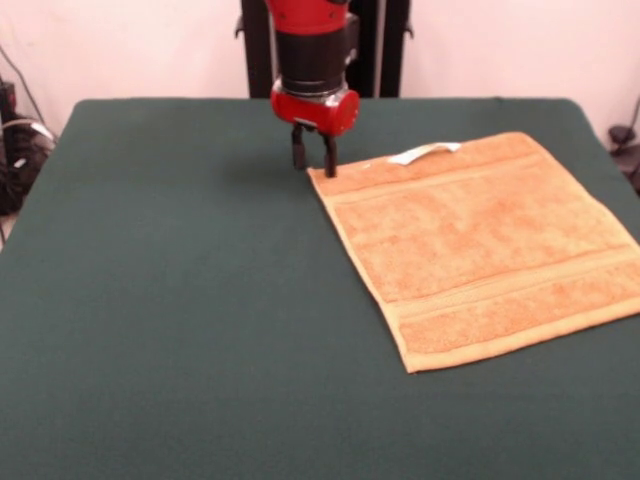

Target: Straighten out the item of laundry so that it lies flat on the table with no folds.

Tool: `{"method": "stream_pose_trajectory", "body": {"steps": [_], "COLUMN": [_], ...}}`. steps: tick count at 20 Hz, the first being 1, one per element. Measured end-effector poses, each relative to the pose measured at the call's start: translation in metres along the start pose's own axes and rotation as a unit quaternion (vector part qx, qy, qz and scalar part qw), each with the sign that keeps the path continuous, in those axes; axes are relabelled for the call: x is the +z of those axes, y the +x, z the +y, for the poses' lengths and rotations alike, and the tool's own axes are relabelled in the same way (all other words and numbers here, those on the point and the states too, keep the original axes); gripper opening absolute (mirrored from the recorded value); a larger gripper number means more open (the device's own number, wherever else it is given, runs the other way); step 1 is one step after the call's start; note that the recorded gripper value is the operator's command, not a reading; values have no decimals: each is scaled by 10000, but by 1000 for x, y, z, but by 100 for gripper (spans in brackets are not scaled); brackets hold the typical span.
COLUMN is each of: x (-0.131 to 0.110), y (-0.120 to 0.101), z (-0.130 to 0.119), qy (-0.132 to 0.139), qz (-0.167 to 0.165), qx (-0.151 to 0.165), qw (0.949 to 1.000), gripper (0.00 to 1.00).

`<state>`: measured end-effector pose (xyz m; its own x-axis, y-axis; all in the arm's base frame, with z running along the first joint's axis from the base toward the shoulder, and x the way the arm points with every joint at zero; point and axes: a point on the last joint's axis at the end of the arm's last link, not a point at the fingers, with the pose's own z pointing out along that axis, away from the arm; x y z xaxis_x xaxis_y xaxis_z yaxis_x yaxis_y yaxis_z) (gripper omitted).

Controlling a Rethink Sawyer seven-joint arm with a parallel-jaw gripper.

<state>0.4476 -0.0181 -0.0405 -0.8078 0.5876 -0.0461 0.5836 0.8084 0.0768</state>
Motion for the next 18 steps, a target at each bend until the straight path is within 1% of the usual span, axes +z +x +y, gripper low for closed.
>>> {"method": "stream_pose_trajectory", "body": {"steps": [5, 18], "x": [0, -1], "y": [-1, 0], "z": [-6, -5], "qy": [-4, 4], "qz": [-10, -48], "qx": [-29, -74], "qw": [10000, 10000], "gripper": [0, 0]}}
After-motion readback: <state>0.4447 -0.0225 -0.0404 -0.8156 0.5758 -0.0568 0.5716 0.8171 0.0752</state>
